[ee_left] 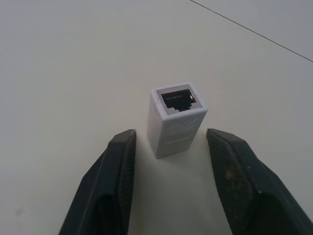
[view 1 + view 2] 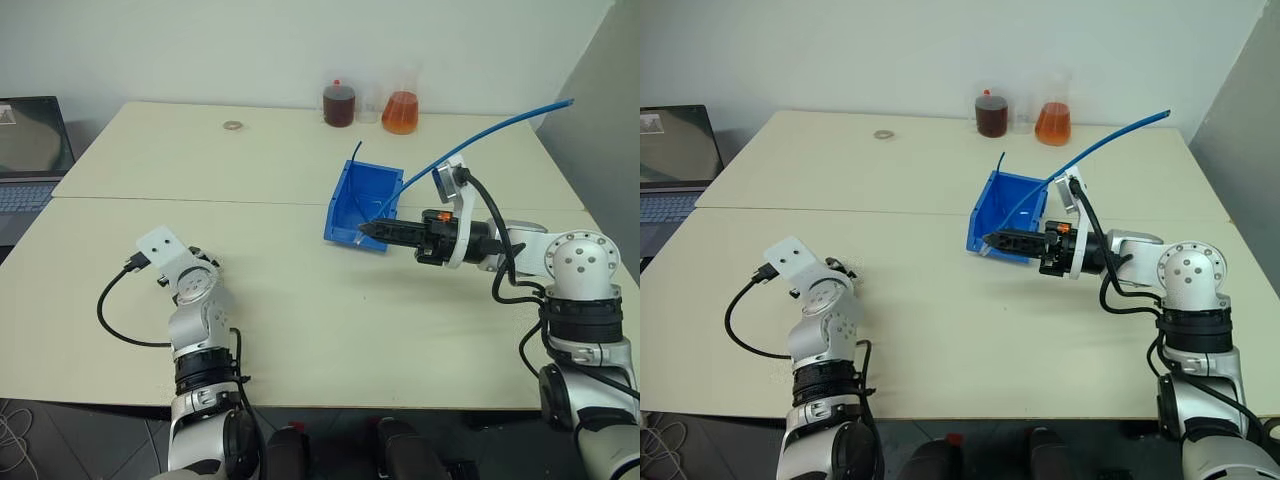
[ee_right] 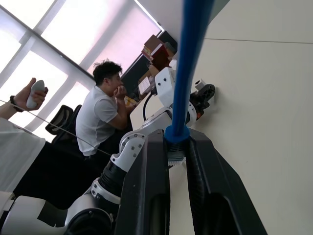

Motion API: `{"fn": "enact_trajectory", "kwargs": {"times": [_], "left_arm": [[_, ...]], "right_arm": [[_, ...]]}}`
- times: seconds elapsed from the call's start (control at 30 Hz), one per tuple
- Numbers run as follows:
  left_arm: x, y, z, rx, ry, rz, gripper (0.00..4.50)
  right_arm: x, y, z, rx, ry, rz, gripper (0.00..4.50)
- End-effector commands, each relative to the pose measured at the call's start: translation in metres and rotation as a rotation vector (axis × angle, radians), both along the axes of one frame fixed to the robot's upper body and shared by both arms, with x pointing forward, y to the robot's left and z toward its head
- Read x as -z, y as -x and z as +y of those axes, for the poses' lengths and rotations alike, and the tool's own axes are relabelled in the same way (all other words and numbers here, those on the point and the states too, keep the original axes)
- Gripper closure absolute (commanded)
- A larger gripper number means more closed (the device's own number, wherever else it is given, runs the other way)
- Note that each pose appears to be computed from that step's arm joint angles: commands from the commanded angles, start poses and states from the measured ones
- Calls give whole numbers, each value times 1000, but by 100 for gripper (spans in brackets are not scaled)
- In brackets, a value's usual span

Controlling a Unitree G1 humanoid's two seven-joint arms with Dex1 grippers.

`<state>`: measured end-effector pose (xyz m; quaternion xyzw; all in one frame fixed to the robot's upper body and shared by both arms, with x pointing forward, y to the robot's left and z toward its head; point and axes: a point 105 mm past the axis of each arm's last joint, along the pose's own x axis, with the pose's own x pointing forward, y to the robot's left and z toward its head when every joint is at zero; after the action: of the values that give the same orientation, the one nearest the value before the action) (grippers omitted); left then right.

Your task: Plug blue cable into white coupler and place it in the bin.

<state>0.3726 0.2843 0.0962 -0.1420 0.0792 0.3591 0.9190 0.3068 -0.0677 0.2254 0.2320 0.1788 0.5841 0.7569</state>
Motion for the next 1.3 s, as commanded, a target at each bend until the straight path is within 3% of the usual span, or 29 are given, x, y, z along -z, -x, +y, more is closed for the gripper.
{"fn": "enact_trajectory", "kwargs": {"times": [0.03,0.13,0.37,0.5,0.6,0.77,1.0,1.07,1.17,1.3], "left_arm": [[-14,0,10,-33,-25,-47,312],[-14,1,12,-37,-30,-44,369],[-18,-1,11,-11,-65,-38,373],[-43,-21,-19,282,-177,-105,373],[-61,-15,-74,764,-343,-143,373],[-57,14,-88,1022,-371,-90,373],[-66,87,-161,1719,-241,-166,373],[-65,96,-173,1861,-223,-179,373],[-52,101,-189,2044,-320,-165,373],[-17,88,-198,2167,-428,-130,373]], "right_arm": [[-11,5,-3,0,-23,-49,432],[-11,4,-4,8,-26,-47,432],[-10,3,-4,15,-28,-46,432],[-12,1,-4,29,-27,-60,432],[-21,-2,-4,36,-34,-91,432],[-22,-4,-8,52,-11,-117,432],[-20,-3,-13,66,40,-170,432],[-19,1,-9,32,58,-192,432],[-12,8,1,-20,112,-244,432],[4,7,13,-51,205,-349,432]]}}
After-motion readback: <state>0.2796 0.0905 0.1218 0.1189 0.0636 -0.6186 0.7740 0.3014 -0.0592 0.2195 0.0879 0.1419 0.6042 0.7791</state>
